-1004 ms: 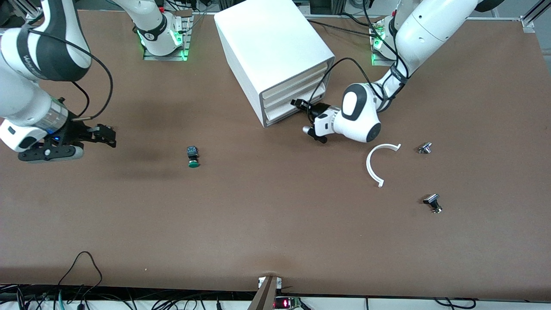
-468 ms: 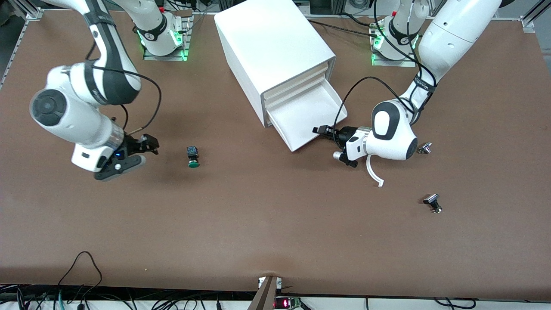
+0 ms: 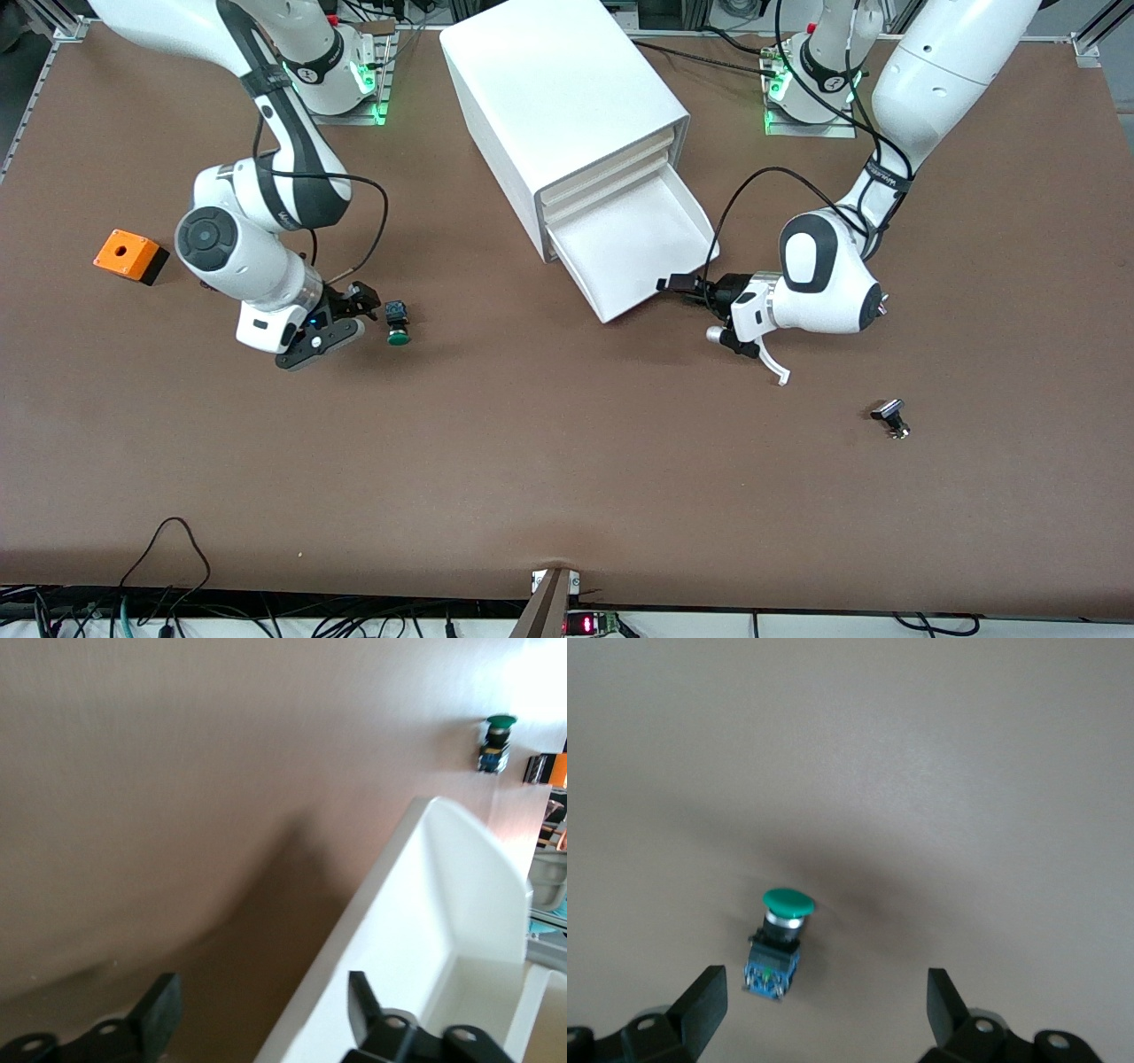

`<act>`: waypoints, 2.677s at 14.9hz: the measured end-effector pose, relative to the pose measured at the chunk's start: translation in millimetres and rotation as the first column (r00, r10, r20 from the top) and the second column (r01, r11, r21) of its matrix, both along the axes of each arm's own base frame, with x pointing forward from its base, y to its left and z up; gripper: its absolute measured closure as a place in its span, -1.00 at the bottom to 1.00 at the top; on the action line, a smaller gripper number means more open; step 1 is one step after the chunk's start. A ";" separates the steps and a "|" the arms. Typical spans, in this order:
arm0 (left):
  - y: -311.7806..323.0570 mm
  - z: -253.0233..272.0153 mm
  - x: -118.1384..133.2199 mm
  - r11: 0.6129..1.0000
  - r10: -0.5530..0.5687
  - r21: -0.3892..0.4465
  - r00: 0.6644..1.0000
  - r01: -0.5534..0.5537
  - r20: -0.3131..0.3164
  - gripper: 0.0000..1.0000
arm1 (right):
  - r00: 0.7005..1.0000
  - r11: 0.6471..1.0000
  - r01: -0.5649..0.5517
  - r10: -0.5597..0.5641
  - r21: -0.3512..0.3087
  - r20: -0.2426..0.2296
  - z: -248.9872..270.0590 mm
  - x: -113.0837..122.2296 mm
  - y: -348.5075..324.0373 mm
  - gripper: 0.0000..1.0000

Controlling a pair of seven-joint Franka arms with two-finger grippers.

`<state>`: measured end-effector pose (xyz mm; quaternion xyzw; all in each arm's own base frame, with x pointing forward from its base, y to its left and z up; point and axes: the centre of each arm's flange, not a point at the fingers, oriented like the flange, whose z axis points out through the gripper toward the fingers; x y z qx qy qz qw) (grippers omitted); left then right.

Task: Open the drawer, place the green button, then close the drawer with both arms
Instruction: 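Lower the right gripper over the green button while the left gripper withdraws, then grasp the green button by its blue base with the right gripper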

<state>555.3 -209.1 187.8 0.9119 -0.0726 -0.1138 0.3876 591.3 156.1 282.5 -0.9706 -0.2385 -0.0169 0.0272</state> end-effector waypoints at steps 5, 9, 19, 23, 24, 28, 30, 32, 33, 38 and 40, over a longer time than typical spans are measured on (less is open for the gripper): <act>104.8 115.6 52.5 0.981 0.171 0.053 0.953 -0.189 0.249 -1.00 | 0.999 0.999 0.034 -0.034 0.008 0.006 -46.2 -13.6 -2.7 -1.00; 136.2 199.1 49.9 0.961 -0.012 0.255 0.903 -0.109 0.429 -1.00 | 0.994 0.993 0.114 -0.114 0.016 -0.002 -63.4 -19.3 9.9 -1.00; 202.1 373.0 8.3 0.770 -0.246 0.637 0.906 -0.033 0.345 -1.00 | 0.987 0.987 0.159 -0.159 0.015 -0.010 -88.0 -51.6 23.2 -1.00; 205.2 405.3 1.0 0.696 -0.205 0.715 0.936 -0.065 0.285 -1.00 | 0.989 0.989 0.150 -0.150 0.017 -0.010 -87.2 -59.5 26.7 -1.00; 202.8 407.7 0.7 0.690 -0.201 0.720 0.938 -0.070 0.284 -1.00 | 0.988 0.988 0.151 -0.151 0.020 -0.010 -87.5 -60.7 28.7 -1.00; 193.0 406.5 -0.6 0.687 -0.186 0.723 0.945 -0.071 0.269 -1.00 | 0.983 0.983 0.182 -0.181 0.024 -0.020 -90.2 -66.7 37.4 -1.00; 193.3 405.0 -1.7 0.685 -0.159 0.724 0.953 -0.082 0.258 -1.00 | 0.983 0.983 0.184 -0.183 0.025 -0.023 -92.0 -68.8 40.6 -0.99; 193.2 403.0 -4.3 0.681 -0.129 0.727 0.963 -0.087 0.236 -1.00 | 0.983 0.982 0.185 -0.184 0.026 -0.023 -95.9 -69.9 40.6 -0.97; 192.4 401.7 -6.3 0.679 -0.117 0.729 0.969 -0.083 0.219 -1.00 | 0.983 0.982 0.185 -0.185 0.026 -0.023 -98.3 -70.2 40.6 -0.95; 191.1 405.1 -8.8 0.674 -0.086 0.732 0.975 -0.093 0.203 -1.00 | 0.982 0.982 0.187 -0.186 0.027 -0.025 -105.3 -71.0 40.1 -0.88; 192.3 404.9 -8.8 0.674 -0.082 0.733 0.976 -0.094 0.201 -1.00 | 0.982 0.982 0.188 -0.187 0.027 -0.024 -105.1 -70.6 39.5 -0.76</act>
